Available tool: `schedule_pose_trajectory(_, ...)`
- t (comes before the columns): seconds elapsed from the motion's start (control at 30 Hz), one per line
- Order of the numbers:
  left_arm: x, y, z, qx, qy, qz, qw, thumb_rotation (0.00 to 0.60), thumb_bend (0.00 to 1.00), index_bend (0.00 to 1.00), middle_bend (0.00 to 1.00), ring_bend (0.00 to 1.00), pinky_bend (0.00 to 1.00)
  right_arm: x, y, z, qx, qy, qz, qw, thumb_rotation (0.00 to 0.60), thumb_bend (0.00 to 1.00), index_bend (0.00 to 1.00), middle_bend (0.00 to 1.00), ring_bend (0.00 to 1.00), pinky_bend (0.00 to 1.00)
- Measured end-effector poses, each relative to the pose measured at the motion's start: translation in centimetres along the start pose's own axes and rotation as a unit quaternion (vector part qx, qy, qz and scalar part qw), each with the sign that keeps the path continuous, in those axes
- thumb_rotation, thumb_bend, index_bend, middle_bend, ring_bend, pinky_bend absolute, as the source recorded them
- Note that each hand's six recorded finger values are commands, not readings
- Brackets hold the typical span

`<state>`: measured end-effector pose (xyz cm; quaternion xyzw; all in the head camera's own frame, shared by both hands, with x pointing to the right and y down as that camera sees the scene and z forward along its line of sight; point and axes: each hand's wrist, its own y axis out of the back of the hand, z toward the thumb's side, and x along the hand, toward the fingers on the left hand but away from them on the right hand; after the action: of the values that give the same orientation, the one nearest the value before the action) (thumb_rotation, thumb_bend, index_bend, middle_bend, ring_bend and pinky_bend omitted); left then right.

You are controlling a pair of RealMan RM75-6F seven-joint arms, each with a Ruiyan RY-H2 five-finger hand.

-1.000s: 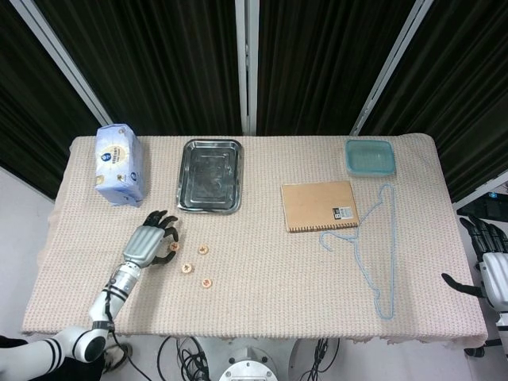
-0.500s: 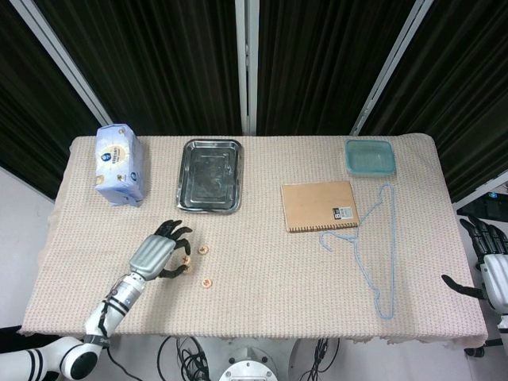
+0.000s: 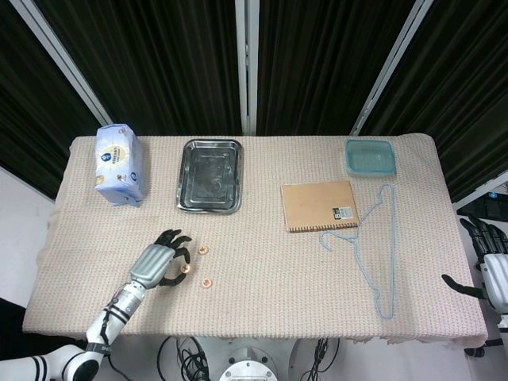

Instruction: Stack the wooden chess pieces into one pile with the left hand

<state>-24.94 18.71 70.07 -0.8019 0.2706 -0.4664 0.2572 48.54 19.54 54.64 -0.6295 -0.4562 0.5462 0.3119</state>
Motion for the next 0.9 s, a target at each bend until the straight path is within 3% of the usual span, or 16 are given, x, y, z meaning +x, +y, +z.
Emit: schedule_pose_trajectory(0.9,0.60,-0.89,-0.60,-0.013,0.002,-0.006,0.9999,0.600,0.30,0.43,0.14,0.00,0.00,-0.16,-0.29,-0.09,0.003,-0.005,0.005,1.0000,0.600,0.08,0.00,0.00,0.00,0.00)
